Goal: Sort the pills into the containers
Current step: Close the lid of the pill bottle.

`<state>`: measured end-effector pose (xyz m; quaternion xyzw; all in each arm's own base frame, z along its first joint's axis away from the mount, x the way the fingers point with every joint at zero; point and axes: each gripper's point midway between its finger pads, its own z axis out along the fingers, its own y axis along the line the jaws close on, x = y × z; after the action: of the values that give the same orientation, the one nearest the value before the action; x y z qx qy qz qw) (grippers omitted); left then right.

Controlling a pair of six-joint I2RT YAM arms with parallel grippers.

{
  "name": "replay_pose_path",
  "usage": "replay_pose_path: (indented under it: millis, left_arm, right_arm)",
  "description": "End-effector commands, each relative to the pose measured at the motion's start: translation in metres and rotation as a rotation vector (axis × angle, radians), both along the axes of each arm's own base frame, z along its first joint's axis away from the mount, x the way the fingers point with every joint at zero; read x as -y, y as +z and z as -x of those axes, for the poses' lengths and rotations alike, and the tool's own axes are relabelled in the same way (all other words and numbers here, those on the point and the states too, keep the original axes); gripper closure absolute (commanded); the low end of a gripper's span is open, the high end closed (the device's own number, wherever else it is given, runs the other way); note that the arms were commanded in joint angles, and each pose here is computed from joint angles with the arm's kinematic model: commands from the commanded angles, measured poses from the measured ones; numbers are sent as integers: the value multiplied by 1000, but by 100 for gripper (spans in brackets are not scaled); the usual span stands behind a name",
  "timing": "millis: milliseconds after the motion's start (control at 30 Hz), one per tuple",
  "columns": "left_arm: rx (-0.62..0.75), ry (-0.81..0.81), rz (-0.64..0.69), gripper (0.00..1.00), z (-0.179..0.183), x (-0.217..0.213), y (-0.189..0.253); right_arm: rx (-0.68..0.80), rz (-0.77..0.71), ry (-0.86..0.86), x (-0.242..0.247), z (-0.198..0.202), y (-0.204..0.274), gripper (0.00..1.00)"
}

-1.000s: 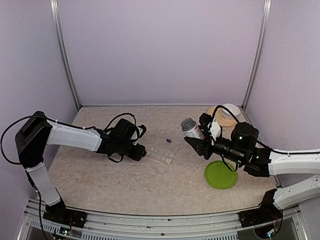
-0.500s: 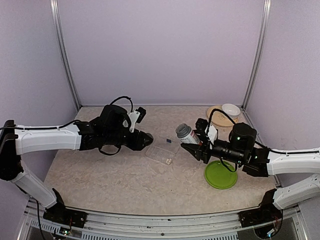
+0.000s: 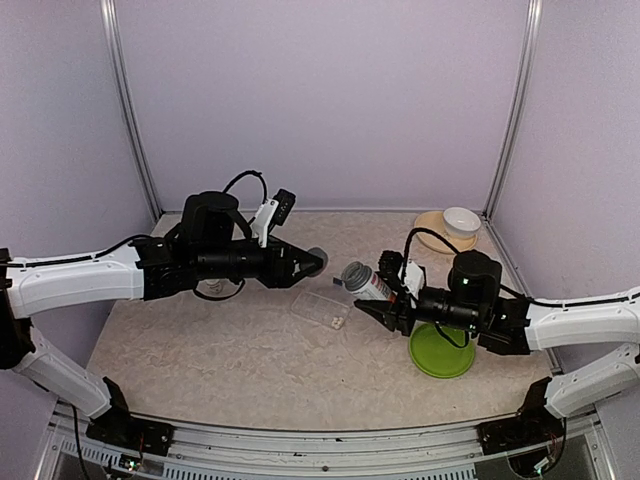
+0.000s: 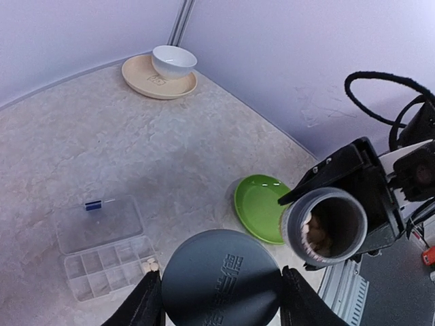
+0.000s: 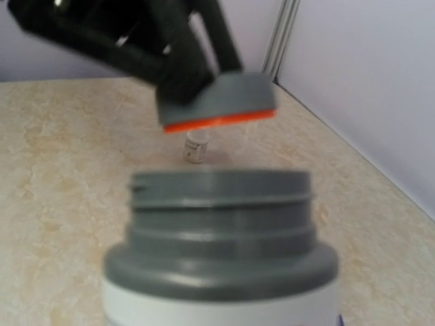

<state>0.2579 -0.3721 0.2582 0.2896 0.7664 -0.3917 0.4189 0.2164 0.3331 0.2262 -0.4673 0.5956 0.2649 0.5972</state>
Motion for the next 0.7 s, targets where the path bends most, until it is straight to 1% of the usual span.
replay_pose_path:
  millis: [0, 100, 233, 467, 667]
  left_arm:
    - [24, -68, 139, 55, 14, 8, 41]
    - [-4, -96, 189, 55, 20, 14, 49]
    - [-21, -132, 219, 55, 26, 20, 52]
    - [-59, -194, 246, 55, 37, 34, 49]
    - [-74, -207, 238, 55, 39, 43, 44]
  right_arm:
    - [54, -29, 18, -12, 2, 18, 75]
    - [62, -31, 14, -14, 1, 20, 75]
    - [77, -43, -1, -15, 0, 27, 75]
    - [92, -57, -12, -13, 1, 35, 75]
    - [101, -71, -13, -12, 3, 41, 75]
